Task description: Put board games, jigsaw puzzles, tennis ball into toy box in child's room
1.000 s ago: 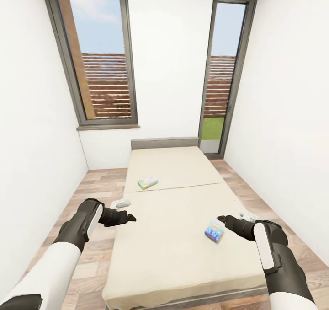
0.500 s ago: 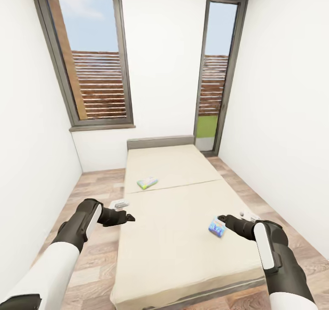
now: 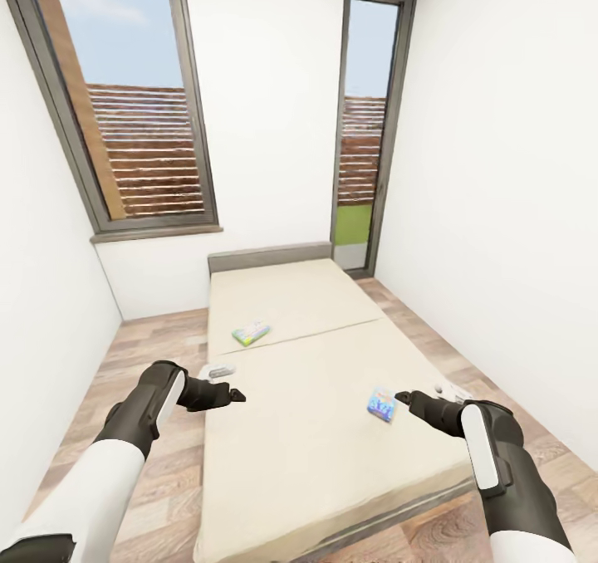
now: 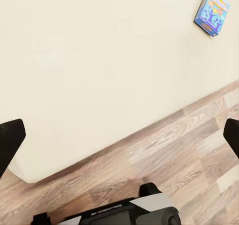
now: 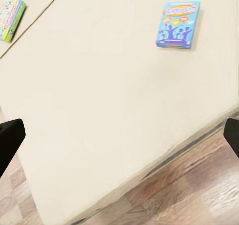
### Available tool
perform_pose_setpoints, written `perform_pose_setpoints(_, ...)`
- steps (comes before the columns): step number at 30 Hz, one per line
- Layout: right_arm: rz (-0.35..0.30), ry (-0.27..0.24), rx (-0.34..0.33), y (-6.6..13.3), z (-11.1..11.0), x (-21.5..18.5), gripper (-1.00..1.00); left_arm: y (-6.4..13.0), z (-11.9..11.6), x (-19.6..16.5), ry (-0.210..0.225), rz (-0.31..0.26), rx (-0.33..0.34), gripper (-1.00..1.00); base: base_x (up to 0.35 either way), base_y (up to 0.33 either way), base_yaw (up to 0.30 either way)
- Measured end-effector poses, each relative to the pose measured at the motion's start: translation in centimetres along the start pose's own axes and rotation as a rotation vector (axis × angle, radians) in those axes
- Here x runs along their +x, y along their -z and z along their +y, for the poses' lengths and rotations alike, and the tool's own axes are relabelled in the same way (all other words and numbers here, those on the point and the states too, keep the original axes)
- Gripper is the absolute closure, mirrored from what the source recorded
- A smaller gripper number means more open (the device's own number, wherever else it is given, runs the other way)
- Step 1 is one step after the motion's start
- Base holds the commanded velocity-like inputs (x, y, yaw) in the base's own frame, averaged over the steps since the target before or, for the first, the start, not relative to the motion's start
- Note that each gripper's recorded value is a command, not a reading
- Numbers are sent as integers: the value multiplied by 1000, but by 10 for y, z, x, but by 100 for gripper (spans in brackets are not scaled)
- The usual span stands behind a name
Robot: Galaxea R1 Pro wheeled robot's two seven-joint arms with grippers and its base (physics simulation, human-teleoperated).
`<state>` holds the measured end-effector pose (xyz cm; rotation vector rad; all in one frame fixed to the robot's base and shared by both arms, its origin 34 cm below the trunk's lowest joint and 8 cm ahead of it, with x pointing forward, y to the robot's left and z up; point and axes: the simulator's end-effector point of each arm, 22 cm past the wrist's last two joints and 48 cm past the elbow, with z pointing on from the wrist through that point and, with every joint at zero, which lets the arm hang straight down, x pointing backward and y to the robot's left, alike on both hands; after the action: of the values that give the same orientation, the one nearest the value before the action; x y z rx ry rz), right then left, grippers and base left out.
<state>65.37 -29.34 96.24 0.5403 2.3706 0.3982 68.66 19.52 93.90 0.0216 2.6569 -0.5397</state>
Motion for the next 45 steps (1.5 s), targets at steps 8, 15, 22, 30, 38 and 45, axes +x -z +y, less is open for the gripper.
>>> perform_pose_setpoints(8,7,-1,4,-4,-2,3,-100,-4,5,3,6,9,-2,-100,1,193,-120)
perform_pose_setpoints(15,4,-1,2,-4,-1,2,-100,-4,7,3,8,10,-5,-100,0,73,-17)
perform_pose_setpoints(22,12,-4,-9,-7,0,5,-100,-7,8,5,11,17,-5,-100,0,242,-96)
perform_pose_setpoints(30,26,-9,-24,-12,1,11,-100,-12,11,9,14,27,-5,-100,0,186,-147)
perform_pose_setpoints(38,37,-12,-20,-17,-2,15,-100,-18,13,12,19,37,-6,-100,0,78,-154)
perform_pose_setpoints(45,46,-13,-14,-21,-5,19,-100,-22,15,15,23,47,-7,-100,0,193,-154)
